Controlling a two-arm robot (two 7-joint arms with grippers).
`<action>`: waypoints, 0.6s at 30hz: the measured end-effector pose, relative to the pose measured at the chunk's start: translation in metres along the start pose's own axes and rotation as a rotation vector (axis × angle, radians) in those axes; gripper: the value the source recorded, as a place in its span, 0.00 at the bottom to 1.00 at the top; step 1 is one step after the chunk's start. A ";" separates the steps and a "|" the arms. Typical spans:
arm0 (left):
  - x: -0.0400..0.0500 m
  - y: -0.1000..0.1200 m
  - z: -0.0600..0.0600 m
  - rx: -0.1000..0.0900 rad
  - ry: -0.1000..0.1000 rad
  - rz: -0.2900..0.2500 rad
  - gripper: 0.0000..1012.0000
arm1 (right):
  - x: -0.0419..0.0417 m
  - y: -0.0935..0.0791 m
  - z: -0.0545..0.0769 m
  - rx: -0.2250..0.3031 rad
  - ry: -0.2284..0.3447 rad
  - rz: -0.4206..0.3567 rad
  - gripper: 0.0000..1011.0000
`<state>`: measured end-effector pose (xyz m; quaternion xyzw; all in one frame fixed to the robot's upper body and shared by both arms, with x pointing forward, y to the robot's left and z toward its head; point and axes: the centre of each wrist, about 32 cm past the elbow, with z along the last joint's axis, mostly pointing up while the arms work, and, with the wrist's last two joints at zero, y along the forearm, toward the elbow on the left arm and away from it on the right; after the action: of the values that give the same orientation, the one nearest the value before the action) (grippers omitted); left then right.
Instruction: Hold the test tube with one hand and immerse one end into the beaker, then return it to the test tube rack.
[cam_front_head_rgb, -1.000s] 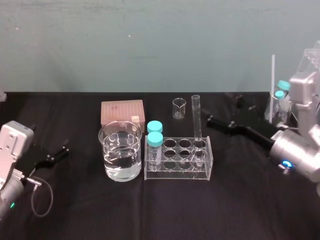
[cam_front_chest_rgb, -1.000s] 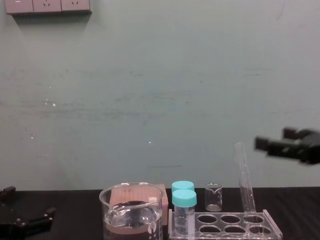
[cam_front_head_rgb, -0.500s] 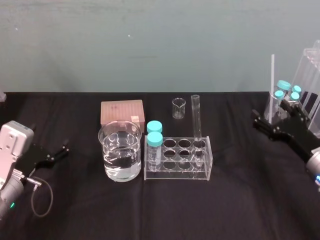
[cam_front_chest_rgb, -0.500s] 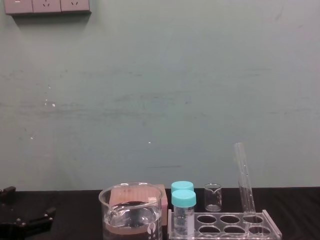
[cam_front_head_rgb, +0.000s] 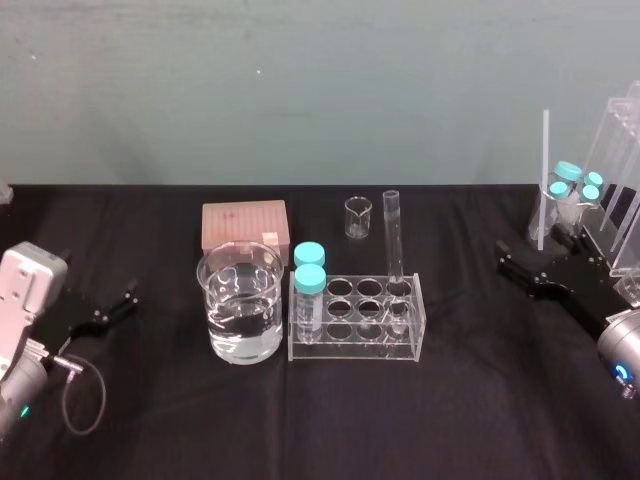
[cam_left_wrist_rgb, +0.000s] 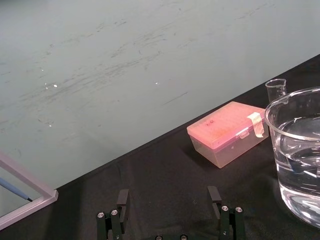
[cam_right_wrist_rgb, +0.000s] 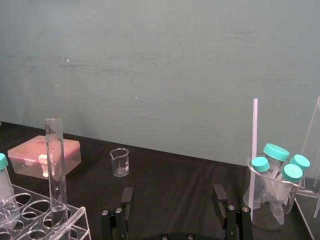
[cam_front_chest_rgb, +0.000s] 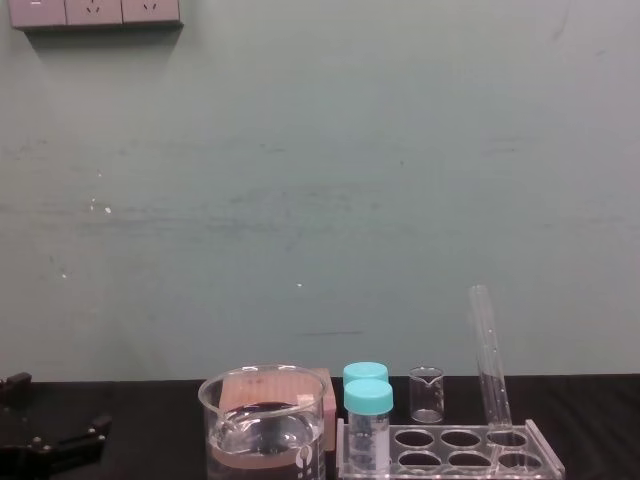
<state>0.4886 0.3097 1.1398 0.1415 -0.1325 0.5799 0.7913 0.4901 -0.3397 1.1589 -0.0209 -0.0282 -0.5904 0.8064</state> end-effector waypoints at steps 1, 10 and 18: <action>0.0000 0.000 0.000 0.000 0.000 0.000 0.99 | 0.0000 0.000 0.000 0.001 0.000 0.000 0.99; 0.0000 0.000 0.000 0.000 0.000 0.000 0.99 | 0.0002 -0.001 0.001 0.004 0.000 0.001 0.99; 0.0000 0.000 0.000 0.000 0.000 0.000 0.99 | 0.0004 -0.001 0.001 0.005 0.001 0.001 0.99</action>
<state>0.4886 0.3097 1.1398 0.1415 -0.1325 0.5799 0.7913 0.4895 -0.3403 1.1601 -0.0185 -0.0293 -0.5900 0.8067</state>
